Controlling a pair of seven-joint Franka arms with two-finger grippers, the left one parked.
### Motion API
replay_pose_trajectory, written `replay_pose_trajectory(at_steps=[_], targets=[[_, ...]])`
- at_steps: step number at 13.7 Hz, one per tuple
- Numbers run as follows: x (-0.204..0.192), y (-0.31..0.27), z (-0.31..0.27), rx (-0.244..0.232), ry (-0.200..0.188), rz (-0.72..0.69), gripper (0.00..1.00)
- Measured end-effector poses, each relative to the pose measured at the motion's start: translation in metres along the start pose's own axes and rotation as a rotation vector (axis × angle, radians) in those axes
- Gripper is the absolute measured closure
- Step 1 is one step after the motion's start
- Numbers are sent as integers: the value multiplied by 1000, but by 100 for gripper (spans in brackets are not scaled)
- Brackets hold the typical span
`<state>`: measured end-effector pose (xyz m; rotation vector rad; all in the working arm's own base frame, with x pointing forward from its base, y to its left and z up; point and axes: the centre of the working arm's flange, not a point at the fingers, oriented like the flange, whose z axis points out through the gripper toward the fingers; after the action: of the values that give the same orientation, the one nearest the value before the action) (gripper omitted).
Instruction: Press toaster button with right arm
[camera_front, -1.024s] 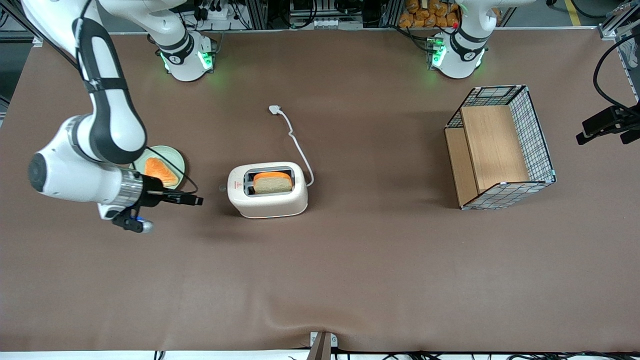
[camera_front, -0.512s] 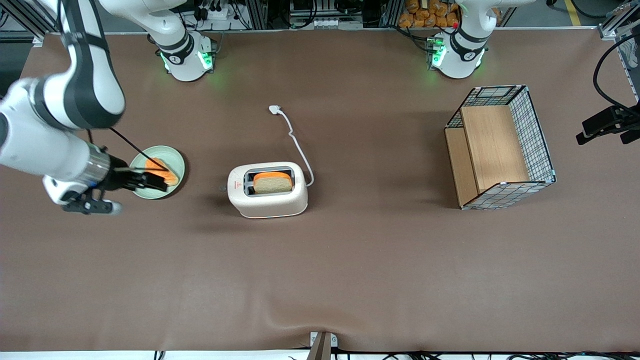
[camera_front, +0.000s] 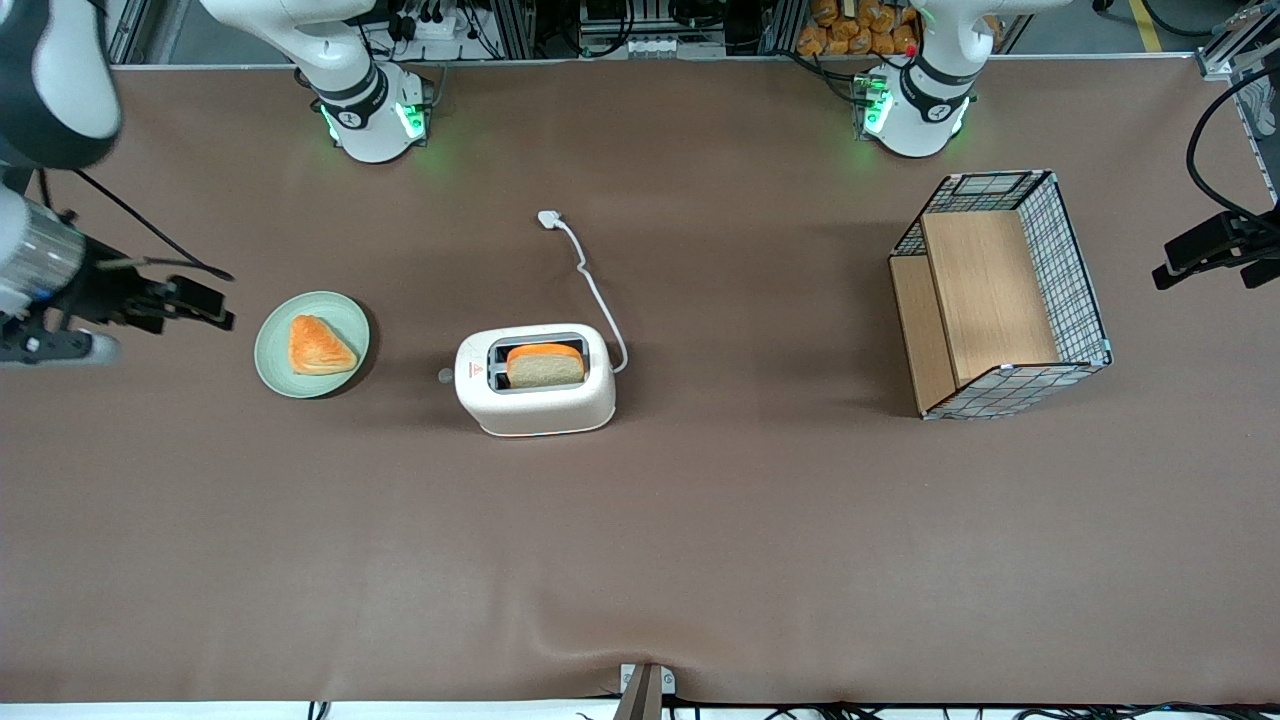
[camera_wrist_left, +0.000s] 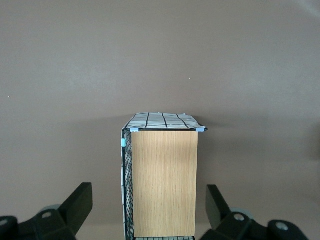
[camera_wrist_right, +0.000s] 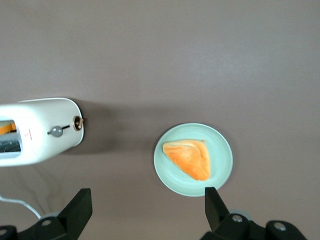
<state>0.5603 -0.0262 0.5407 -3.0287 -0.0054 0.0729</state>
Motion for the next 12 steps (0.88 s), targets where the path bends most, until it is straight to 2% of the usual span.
replay_pose_trajectory(at_steps=[3,5,10,12], targets=[[-24,-14,-32,-35,-14,-32,0],[-33,-22,-56,-43,-6,-39,0],[-39,-28,-75,-53,-12,73,0],[-36,-28,-85,-55,9,78,0]])
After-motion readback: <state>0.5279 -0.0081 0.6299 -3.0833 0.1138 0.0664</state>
